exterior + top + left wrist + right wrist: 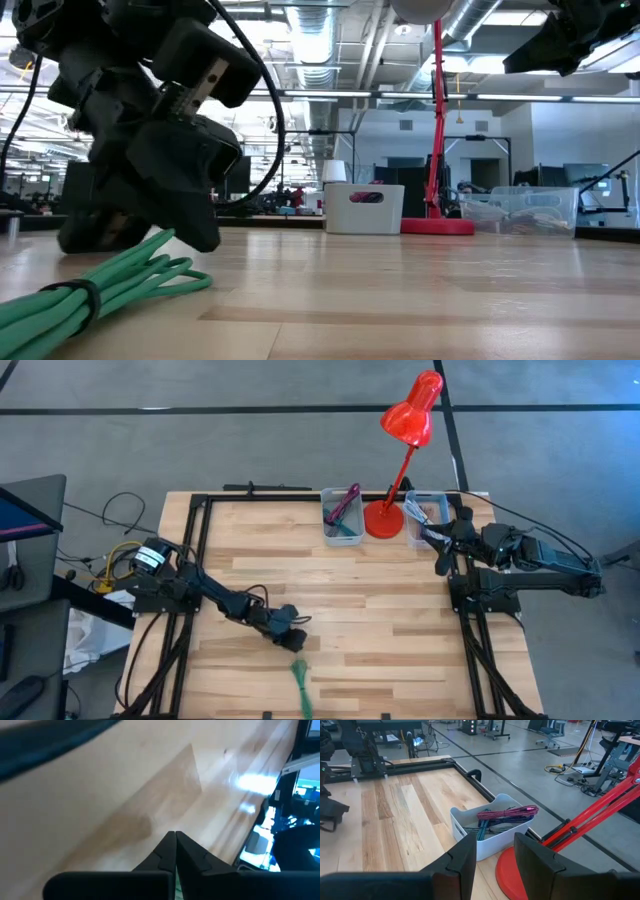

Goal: Pick & Place USB Port
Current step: Put the green charger cable into the transparent bin

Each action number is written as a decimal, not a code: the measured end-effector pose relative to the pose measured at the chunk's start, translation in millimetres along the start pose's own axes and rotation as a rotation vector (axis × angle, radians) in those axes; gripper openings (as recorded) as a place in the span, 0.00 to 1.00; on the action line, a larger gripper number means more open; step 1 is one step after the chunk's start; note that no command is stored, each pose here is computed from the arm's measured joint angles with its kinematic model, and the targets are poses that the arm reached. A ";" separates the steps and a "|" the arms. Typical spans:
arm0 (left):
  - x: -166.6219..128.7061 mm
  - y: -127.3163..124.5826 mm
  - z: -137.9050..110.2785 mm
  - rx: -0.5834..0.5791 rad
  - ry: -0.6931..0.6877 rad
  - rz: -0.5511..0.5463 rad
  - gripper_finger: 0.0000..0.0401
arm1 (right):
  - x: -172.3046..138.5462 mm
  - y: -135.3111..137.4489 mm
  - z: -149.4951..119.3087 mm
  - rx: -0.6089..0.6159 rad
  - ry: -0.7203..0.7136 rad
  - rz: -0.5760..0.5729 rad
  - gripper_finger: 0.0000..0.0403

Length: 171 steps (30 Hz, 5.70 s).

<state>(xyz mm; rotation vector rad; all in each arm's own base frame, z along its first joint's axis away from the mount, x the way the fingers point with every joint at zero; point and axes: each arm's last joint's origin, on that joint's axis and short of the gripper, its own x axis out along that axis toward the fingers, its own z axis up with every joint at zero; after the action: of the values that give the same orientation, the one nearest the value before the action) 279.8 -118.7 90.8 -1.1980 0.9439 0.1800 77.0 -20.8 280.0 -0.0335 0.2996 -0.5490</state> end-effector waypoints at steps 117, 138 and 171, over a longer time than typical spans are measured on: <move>23.4 -74.4 24.3 0.166 -0.151 0.336 0.02 | -0.1 0.6 -1.6 0.046 0.016 0.023 0.31; -106.2 -146.0 133.1 0.915 -0.840 0.178 0.02 | 18.3 15.2 5.1 -0.015 0.038 0.209 0.31; -141.7 -140.1 194.3 1.114 -0.947 -0.074 0.02 | 144.0 72.3 19.4 -0.057 -0.129 0.465 0.43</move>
<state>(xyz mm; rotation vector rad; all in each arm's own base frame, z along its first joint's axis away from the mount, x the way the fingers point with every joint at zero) 375.1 39.3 299.2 -0.0330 0.0592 0.1065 236.2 -34.6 251.4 -0.0518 0.1879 -0.0756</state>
